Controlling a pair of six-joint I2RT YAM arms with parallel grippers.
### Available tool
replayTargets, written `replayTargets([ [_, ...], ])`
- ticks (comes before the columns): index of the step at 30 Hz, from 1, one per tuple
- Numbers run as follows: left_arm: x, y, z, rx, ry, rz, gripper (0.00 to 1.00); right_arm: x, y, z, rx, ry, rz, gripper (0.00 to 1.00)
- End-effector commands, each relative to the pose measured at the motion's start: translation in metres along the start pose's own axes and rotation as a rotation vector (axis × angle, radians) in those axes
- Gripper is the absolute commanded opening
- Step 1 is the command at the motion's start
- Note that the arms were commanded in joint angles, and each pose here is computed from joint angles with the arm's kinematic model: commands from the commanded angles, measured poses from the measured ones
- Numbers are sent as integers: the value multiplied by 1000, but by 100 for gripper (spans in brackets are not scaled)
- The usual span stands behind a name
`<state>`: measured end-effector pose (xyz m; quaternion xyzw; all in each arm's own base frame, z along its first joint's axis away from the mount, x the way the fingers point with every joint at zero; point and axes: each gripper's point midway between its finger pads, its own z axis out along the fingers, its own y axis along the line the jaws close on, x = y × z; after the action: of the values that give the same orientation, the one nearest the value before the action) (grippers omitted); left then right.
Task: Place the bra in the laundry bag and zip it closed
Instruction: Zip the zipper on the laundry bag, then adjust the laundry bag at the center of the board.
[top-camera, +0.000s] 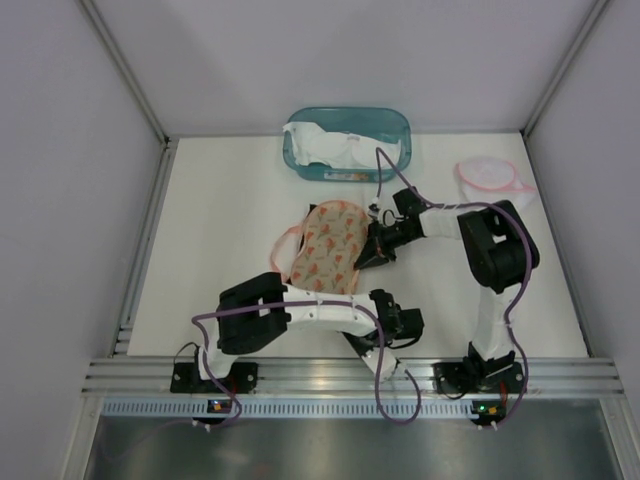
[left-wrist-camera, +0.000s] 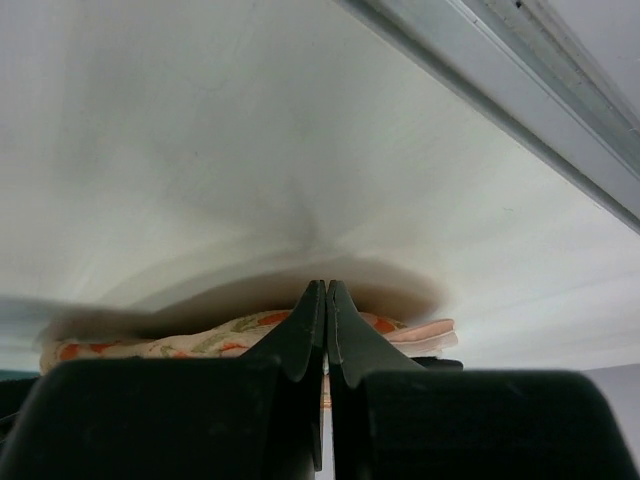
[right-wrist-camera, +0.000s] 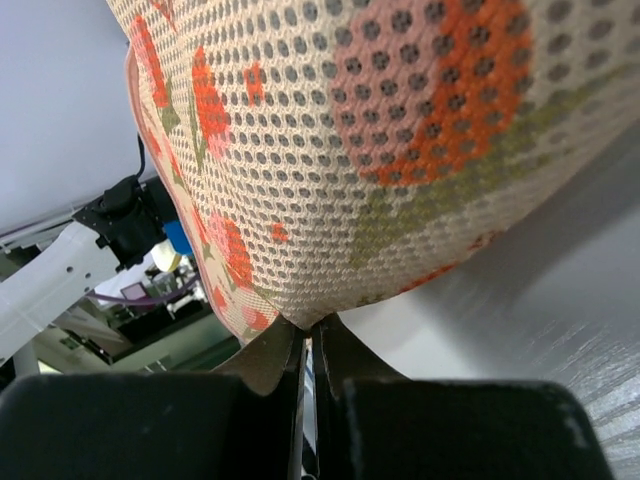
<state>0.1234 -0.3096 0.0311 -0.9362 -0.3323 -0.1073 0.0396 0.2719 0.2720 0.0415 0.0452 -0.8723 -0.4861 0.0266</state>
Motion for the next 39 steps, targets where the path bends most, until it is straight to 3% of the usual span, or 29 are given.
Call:
replayTargets([
  [1,-21,-32,-17,61,-96,12,0,-54,4,-12,49,-149,-147,0],
  [4,-20,-29,-17,51,-86,8,0,-50,11,-13,19,-128,-160,0],
  [5,-19,-25,-16,33,-77,5,0,-43,12,-14,20,-95,-141,4],
  [6,-18,-23,-15,26,-77,-2,0,-38,18,-17,10,-81,-159,14],
  [8,-17,-19,-13,21,-78,-8,0,-29,22,-22,7,-64,-199,42],
  [11,-13,-10,-12,-7,-74,-27,0,-10,26,-34,28,-31,-205,63],
  [15,-8,1,-14,-36,-81,-49,0,17,21,-39,27,1,-163,71],
  [19,-4,13,-16,-78,-76,-54,0,34,23,-27,-58,42,-68,71],
  [24,0,20,-22,-100,-87,-63,0,50,20,0,-90,90,-72,70],
  [31,-6,28,-34,-147,-141,-55,0,40,24,20,-139,50,-73,62],
  [34,-11,34,-40,-180,-175,-59,0,39,27,27,-148,51,-69,50],
  [36,-11,41,-44,-224,-187,-67,3,40,27,30,-150,54,-62,34],
  [37,-11,43,-45,-242,-190,-73,10,39,27,31,-153,51,-64,27],
  [38,-11,46,-46,-261,-192,-78,17,38,28,31,-156,48,-66,14],
  [39,-10,45,-48,-275,-200,-83,33,38,29,31,-157,46,-62,8],
])
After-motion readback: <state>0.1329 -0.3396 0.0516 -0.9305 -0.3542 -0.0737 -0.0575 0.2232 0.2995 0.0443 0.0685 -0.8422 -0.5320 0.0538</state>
